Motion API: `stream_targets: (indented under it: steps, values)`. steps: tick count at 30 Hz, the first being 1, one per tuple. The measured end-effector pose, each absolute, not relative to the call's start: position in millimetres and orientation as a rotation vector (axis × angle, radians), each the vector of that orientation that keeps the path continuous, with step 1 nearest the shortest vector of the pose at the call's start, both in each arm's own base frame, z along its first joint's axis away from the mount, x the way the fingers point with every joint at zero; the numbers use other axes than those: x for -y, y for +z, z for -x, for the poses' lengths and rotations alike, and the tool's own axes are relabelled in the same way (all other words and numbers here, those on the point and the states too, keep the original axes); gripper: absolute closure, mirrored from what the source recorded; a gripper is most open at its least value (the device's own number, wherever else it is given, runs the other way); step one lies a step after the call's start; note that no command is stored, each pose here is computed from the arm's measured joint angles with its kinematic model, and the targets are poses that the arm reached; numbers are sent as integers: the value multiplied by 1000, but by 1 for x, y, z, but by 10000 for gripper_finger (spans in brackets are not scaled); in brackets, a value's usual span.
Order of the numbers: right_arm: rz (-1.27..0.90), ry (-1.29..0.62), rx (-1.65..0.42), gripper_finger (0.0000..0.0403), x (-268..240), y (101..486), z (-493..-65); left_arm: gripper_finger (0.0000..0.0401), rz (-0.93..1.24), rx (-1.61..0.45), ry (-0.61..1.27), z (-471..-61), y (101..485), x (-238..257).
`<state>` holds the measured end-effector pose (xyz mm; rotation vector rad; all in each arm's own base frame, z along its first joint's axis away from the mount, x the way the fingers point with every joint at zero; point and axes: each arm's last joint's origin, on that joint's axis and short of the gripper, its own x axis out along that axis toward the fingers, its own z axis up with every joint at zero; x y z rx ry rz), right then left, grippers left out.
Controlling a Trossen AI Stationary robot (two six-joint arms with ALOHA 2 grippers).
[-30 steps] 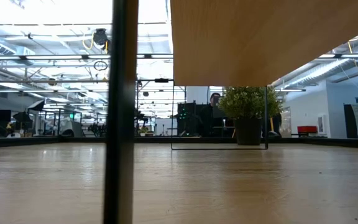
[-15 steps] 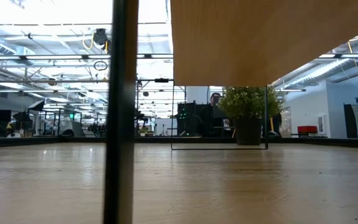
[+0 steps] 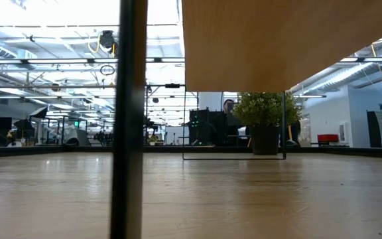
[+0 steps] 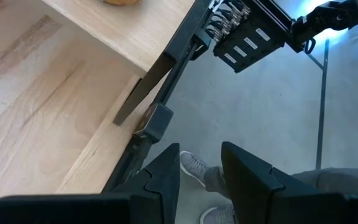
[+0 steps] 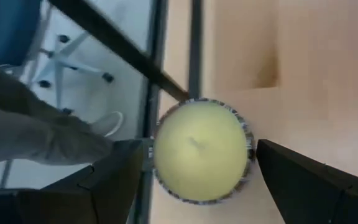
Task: Pick & Place candle stick holders
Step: Put the red patterned scented candle on the shelf
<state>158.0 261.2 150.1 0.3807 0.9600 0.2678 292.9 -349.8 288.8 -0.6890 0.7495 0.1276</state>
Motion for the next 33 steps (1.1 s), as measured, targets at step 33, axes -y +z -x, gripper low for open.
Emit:
stream_targets:
  steps: [33]
  values:
    - [-435,212,-1005,118,-267,129,-163,279,666,-761,137,-292,288,348]
